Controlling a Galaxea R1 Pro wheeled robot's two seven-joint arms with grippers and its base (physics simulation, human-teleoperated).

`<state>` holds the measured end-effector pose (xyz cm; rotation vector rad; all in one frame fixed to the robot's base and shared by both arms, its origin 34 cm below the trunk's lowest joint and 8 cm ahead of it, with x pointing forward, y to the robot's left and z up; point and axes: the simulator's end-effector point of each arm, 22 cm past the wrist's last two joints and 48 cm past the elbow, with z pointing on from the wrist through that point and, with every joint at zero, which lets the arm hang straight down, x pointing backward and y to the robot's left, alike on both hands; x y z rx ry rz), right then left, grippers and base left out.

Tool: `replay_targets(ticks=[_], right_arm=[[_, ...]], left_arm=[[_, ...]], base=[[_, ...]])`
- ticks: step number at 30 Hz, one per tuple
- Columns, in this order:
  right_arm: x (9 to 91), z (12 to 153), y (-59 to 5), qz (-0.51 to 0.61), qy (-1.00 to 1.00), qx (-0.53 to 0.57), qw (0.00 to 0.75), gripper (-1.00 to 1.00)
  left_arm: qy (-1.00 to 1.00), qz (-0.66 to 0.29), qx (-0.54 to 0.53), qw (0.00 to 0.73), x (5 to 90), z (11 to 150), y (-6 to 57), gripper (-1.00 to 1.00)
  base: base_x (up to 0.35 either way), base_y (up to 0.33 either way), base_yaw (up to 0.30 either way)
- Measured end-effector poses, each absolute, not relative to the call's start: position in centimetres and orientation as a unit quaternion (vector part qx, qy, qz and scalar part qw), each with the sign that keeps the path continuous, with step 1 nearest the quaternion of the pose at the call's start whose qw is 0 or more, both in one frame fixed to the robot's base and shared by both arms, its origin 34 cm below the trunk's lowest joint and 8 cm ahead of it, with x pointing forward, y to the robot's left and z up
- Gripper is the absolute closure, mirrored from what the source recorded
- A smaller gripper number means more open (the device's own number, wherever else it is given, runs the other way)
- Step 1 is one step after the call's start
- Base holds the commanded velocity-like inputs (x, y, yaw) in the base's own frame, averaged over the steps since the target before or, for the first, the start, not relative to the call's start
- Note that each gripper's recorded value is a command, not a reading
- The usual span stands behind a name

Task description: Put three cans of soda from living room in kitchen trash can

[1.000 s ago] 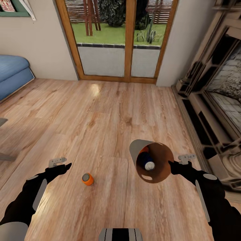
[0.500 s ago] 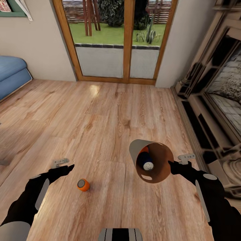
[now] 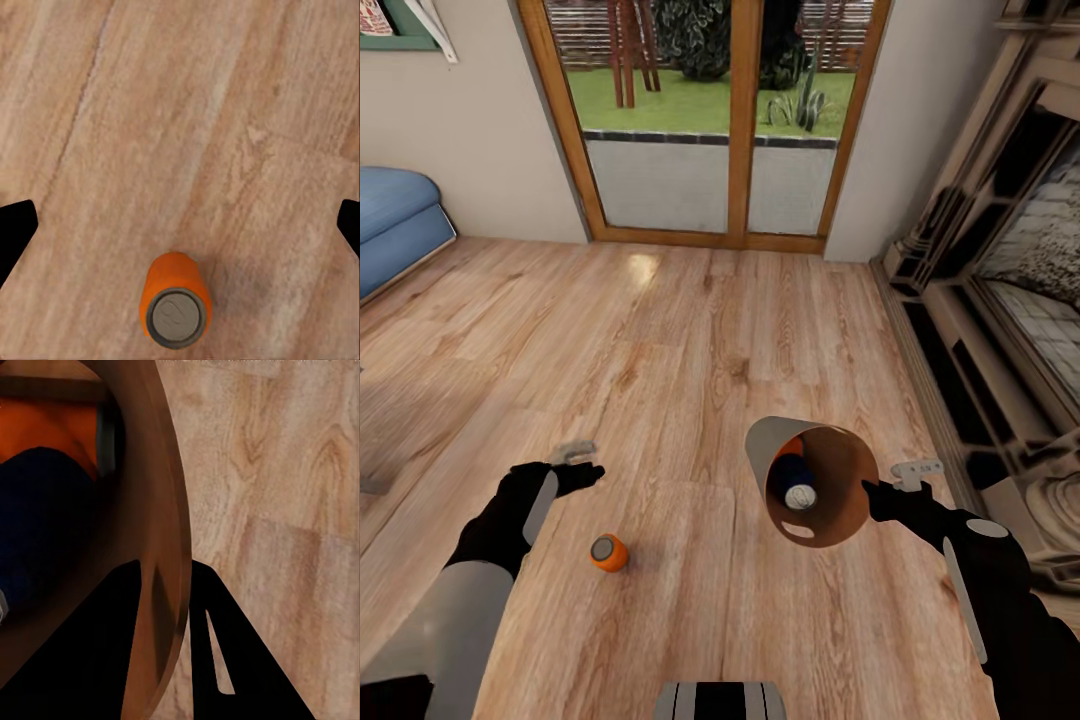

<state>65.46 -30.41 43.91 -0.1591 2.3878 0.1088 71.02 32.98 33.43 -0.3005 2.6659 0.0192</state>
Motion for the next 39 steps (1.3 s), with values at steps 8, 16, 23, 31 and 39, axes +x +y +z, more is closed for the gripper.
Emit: replay_targets(ticks=[8,16,23,31,39], right_arm=[[65.6,44.1,-30.4,0.042,0.927,-0.063,0.366,1.00],[65.6,44.2,-30.3,0.042,0.927,-0.064,0.367,1.00],[65.6,44.2,-30.3,0.043,0.927,-0.063,0.367,1.00],[65.1,43.8,-30.7,0.044,0.937,-0.051,0.344,1.00],[65.4,43.7,-30.8,0.042,0.942,-0.044,0.331,1.00]], left_arm=[[0.969,0.031,-0.119,0.212,77.9,36.2,30.3,-1.00],[0.973,0.031,-0.121,0.196,76.8,34.7,29.8,-1.00],[0.976,0.033,-0.123,0.179,75.4,33.3,29.7,-1.00],[0.977,0.029,-0.122,0.175,75.2,33.1,29.6,-1.00],[0.977,0.027,-0.122,0.172,75.1,33.0,29.6,-1.00]], base=[[0.000,0.000,0.000],[0.000,0.000,0.000],[0.000,0.000,0.000],[0.000,0.000,0.000],[0.000,0.000,0.000]])
